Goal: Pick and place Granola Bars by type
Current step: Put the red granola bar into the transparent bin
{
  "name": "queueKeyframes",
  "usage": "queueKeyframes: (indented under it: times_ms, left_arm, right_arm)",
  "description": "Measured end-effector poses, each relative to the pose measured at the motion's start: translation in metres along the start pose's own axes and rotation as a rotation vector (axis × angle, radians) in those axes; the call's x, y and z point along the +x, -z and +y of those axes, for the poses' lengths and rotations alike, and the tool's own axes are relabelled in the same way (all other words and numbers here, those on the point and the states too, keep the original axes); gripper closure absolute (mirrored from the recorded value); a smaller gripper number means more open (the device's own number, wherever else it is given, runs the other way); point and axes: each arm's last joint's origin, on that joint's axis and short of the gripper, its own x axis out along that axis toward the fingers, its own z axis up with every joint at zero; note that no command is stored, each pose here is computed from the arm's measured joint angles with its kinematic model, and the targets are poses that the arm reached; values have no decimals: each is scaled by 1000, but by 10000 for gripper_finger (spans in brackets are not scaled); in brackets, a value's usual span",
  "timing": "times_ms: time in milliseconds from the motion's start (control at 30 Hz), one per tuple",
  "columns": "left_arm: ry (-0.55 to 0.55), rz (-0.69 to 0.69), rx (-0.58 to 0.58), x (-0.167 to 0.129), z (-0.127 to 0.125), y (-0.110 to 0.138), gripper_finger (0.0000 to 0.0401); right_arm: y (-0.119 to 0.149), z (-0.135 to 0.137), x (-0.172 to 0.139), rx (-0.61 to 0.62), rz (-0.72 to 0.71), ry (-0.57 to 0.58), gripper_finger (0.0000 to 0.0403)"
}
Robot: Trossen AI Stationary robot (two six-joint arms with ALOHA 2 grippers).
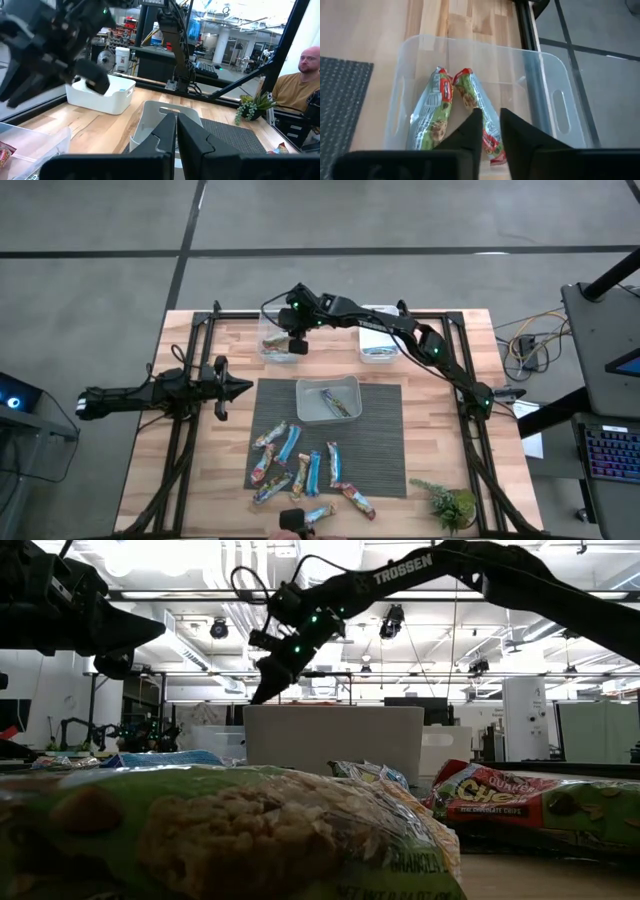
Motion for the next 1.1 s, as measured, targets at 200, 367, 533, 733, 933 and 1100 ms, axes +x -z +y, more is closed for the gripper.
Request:
queueKeyframes:
  times_ms: [200, 367, 533, 733, 933, 1100]
  left_arm:
    - [0, 0, 0, 0, 0, 0, 401]
    - [0, 0, 0, 0, 0, 0, 401]
    - [0, 0, 0, 0, 0, 0, 401]
    - [0, 0, 0, 0, 0, 0, 401]
    - [0, 0, 0, 0, 0, 0, 401]
    - [0, 1, 0, 0, 0, 0, 401]
  right_arm:
    - [-13, 2, -29, 0, -7, -5, 392]
    - [-27, 11, -56, 60, -20, -25, 394]
    - [-40, 23, -78, 84, -42, -41, 394]
    - [-46, 40, -99, 92, -8, -83, 394]
    - [-53, 72, -123, 20, 50, -153, 394]
    - [-59, 97, -140, -65, 51, -207, 394]
